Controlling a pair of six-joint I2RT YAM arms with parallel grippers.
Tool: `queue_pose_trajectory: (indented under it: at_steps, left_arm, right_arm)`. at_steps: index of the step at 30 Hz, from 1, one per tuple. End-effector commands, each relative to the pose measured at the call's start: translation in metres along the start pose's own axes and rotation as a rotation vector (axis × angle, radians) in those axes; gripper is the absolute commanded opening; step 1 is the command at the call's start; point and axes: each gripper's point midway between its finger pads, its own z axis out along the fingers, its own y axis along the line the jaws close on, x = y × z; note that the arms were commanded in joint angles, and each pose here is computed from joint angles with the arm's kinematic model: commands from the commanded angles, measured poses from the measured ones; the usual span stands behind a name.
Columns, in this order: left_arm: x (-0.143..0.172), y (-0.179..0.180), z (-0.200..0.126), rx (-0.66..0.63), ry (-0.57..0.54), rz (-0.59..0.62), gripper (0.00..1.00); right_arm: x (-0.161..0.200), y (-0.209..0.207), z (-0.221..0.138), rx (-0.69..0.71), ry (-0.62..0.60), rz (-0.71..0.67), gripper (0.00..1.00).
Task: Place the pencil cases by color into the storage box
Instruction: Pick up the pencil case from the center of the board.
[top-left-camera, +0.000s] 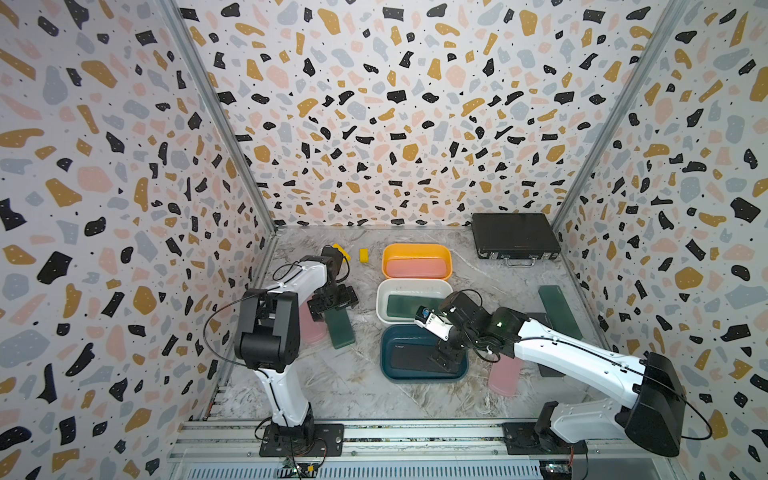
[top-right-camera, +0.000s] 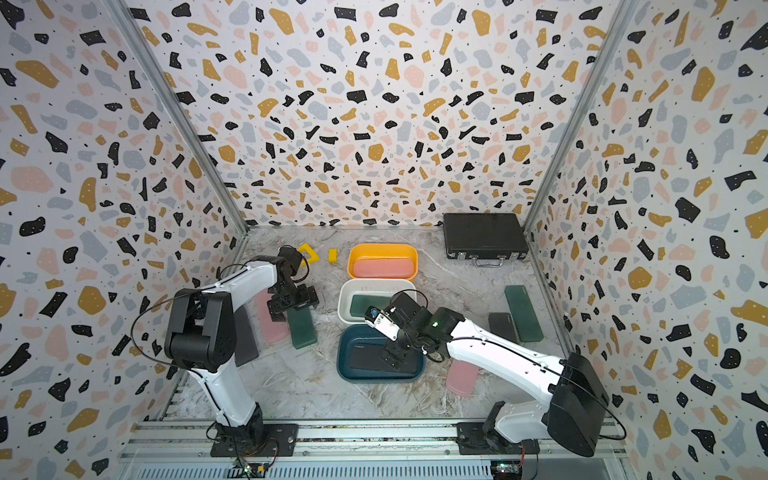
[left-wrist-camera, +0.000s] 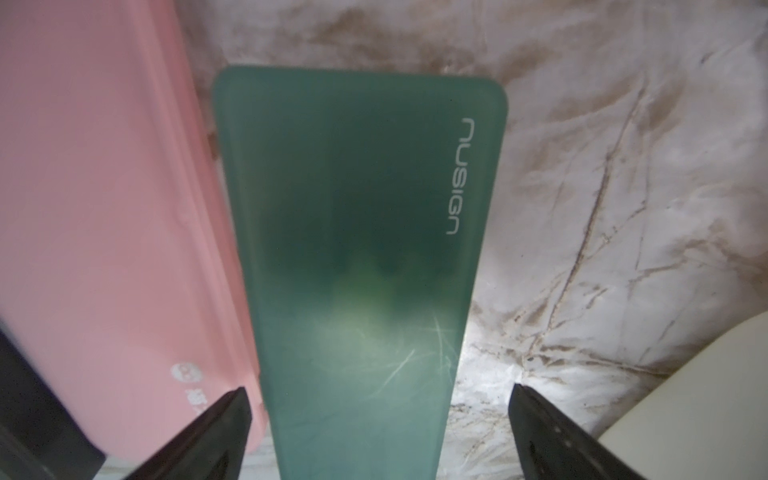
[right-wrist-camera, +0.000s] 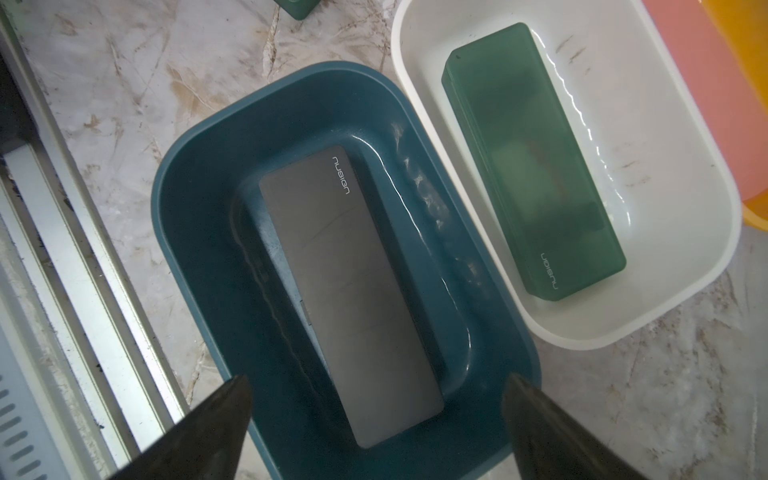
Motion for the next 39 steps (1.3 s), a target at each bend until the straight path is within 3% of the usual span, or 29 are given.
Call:
queue_pose_trajectory:
  at_steps: [1,15,27,39]
  left_arm:
    - [-0.010,-0.006,-0.002,0.021,-0.016,0.006,1.00]
    - [-0.007,-0.004,0.014,0.001,0.023,0.005,1.00]
    - [-0.016,-0.007,-0.022,0.030,-0.056,0.027,1.00]
    - [-0.020,-0.001,-0.016,-0.019,-0.057,0.036,1.00]
  right_arm:
    - [-0.002,-0.001,-0.008,0.016,-0.026,0.007,1.00]
    - [0.002,-0.001,-0.003,0.014,-0.014,0.010,1.00]
    - [-0.002,0.001,0.000,0.002,-0.017,0.008,0.99]
    - [-0.001,0.001,0.000,0.000,-0.015,0.009,0.99]
